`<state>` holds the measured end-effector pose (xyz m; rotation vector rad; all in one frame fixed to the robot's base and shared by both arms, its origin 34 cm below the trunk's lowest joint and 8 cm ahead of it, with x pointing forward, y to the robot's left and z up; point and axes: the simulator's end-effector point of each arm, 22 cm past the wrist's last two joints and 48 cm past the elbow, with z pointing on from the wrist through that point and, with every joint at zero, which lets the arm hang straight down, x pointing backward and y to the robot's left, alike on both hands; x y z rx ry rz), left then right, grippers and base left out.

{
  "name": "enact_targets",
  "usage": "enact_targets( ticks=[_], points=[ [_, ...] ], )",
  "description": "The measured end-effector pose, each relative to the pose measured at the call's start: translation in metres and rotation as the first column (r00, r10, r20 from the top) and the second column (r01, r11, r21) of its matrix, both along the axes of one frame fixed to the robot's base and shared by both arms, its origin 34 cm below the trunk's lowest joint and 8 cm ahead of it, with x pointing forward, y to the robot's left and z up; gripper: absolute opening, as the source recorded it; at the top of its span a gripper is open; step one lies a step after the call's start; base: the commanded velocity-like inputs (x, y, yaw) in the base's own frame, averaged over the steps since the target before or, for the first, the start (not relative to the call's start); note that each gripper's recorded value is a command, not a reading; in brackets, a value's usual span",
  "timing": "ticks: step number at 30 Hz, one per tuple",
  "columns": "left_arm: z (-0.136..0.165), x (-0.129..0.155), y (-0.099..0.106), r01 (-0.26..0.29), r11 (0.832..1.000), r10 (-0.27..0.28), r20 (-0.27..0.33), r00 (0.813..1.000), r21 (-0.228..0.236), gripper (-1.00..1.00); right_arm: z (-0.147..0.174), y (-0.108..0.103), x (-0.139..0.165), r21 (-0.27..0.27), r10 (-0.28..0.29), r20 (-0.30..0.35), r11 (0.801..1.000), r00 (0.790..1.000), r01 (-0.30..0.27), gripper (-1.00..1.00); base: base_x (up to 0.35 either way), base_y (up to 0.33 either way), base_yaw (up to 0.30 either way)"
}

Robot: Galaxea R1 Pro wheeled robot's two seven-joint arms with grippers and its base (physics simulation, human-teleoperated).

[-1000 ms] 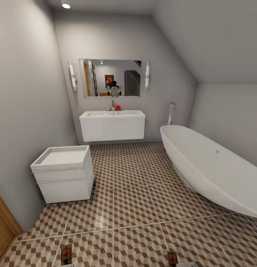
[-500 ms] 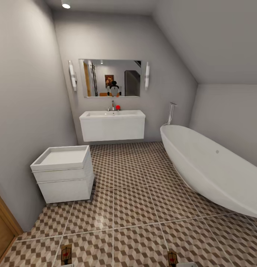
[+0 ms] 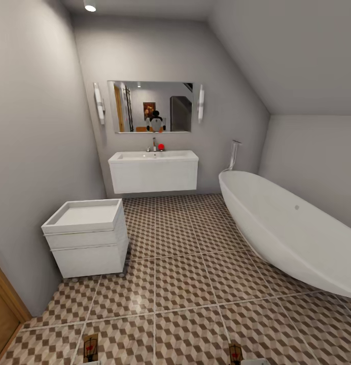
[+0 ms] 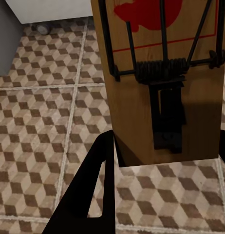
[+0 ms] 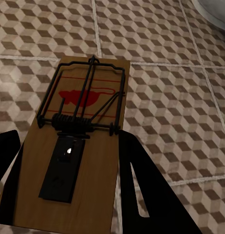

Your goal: Take the four mousetraps from the cabinet in the bathroom and place them on the bathroom floor. Make sure all four end up on the same floor surface, and ensure that at least two of them are either under or directly next to the same bathroom sink.

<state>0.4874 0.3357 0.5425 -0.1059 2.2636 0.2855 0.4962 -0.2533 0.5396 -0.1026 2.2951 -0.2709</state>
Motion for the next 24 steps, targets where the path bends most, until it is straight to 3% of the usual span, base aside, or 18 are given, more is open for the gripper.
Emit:
enact_targets(
  ticks=[24],
  points=[
    [-0.0003,-0.0002,-0.0009,0.0,1.0,0.0,-0.001,1.0,-0.001,-1.0,0.0,0.0,0.0,0.0,0.0,0.0,1.0,1.0,0.0,-1.0,0.0,0.0,0.0]
  ],
)
